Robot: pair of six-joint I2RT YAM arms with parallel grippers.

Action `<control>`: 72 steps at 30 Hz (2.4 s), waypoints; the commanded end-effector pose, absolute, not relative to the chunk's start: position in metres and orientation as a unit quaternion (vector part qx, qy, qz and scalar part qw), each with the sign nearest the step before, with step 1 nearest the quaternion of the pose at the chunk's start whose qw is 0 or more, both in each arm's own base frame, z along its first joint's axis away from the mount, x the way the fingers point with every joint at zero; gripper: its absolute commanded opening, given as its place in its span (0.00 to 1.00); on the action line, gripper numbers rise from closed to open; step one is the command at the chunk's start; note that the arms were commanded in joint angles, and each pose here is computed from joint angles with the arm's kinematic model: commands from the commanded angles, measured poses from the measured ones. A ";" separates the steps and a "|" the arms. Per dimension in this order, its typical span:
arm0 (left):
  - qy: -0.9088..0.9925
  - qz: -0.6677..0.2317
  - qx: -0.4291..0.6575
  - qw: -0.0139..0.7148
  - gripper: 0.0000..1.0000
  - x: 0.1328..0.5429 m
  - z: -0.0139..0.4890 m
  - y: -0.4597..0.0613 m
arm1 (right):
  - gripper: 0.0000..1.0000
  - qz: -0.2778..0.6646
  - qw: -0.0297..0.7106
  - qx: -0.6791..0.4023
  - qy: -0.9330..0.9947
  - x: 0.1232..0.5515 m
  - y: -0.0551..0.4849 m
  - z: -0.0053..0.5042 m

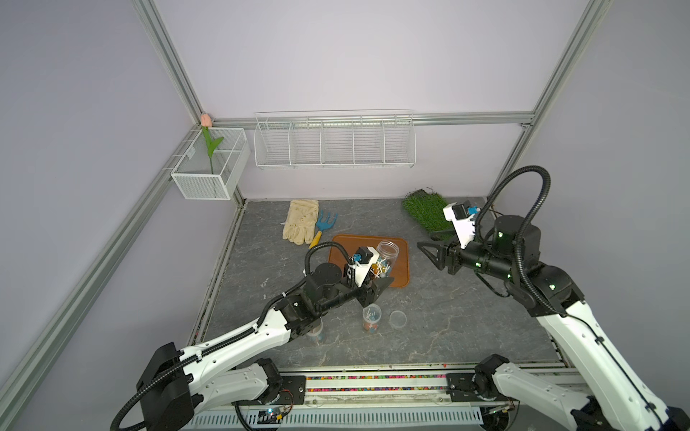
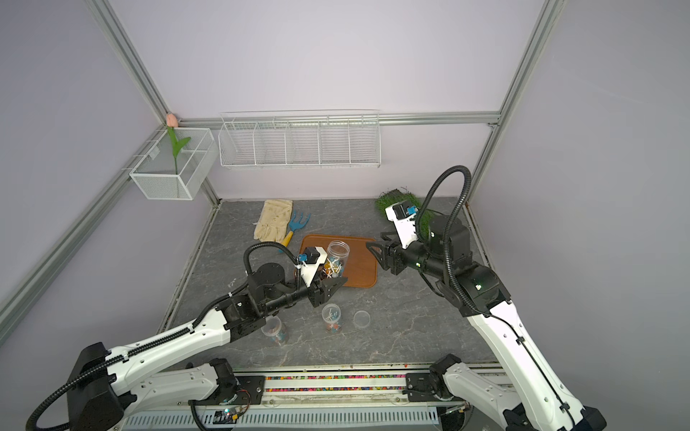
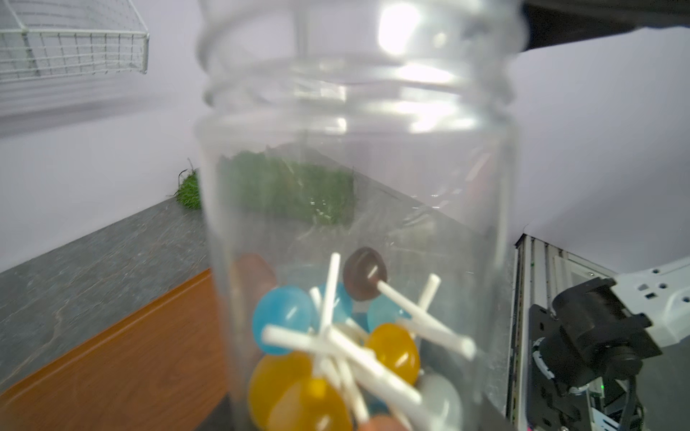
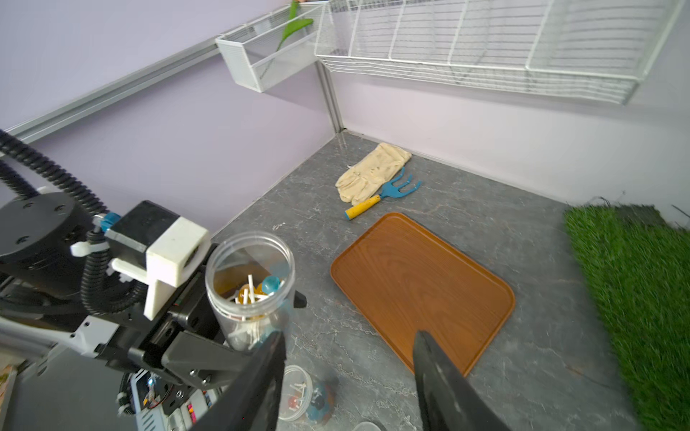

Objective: Pour the candies out of the jar
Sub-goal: 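Pour the candies out of the jar onto the tray.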

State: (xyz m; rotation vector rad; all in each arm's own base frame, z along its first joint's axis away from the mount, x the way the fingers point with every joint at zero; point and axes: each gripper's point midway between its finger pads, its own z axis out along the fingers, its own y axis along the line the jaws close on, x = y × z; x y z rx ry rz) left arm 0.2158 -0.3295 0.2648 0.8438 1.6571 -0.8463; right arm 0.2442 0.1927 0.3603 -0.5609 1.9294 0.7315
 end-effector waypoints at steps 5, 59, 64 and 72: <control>0.780 -0.256 0.351 0.451 0.47 0.253 0.193 -0.313 | 0.58 0.283 0.450 -0.132 0.837 0.243 0.168 0.300; 0.588 0.529 0.605 0.093 0.48 0.363 0.123 -0.254 | 0.61 0.294 0.385 -0.141 0.864 0.191 0.153 0.204; 0.576 0.539 0.607 0.096 0.48 0.362 0.123 -0.257 | 0.61 0.290 0.378 -0.150 0.866 0.191 0.155 0.203; 0.560 0.546 0.616 0.094 0.47 0.359 0.119 -0.261 | 0.61 0.288 0.380 -0.153 0.866 0.190 0.154 0.207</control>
